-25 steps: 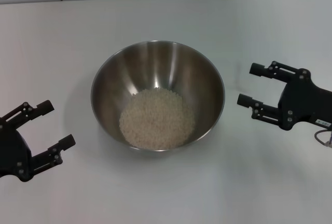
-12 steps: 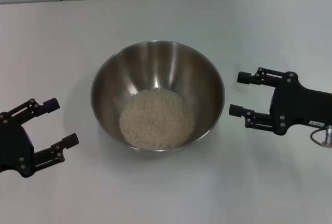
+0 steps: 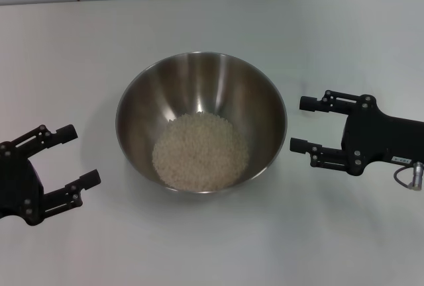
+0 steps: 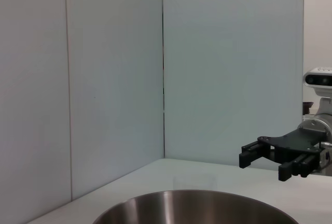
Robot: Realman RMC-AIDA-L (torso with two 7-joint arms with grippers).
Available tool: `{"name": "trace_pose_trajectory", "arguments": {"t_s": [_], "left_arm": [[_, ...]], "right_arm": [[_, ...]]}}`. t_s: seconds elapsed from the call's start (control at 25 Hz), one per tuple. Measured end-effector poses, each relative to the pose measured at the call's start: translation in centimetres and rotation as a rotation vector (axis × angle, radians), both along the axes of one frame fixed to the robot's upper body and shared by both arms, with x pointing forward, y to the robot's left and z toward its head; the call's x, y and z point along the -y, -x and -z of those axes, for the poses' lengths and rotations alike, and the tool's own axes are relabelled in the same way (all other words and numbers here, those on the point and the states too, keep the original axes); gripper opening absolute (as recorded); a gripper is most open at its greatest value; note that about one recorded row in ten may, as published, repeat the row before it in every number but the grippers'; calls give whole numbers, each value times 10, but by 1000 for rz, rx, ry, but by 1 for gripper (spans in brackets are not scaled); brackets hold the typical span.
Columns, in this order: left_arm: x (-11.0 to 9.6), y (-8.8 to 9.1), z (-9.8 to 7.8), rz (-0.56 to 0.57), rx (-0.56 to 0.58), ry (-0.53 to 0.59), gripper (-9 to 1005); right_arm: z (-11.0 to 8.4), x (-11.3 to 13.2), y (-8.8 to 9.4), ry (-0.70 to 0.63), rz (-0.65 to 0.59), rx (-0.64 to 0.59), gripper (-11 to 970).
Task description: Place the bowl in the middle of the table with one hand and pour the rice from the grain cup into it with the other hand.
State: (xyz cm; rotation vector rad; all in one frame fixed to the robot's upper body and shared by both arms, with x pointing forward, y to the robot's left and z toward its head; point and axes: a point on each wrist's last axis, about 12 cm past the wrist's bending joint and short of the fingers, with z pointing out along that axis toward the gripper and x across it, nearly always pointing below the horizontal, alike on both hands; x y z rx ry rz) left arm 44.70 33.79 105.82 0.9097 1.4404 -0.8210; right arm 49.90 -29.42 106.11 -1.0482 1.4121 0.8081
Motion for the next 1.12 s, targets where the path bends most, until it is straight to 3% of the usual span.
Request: {"name": "trace_pose_trajectory", "arguments": {"t_s": [1.12], "left_arm": [[-2, 3, 4, 2, -22, -33, 785]], "right_arm": [[4, 4, 0, 37, 23, -19, 685]]}}
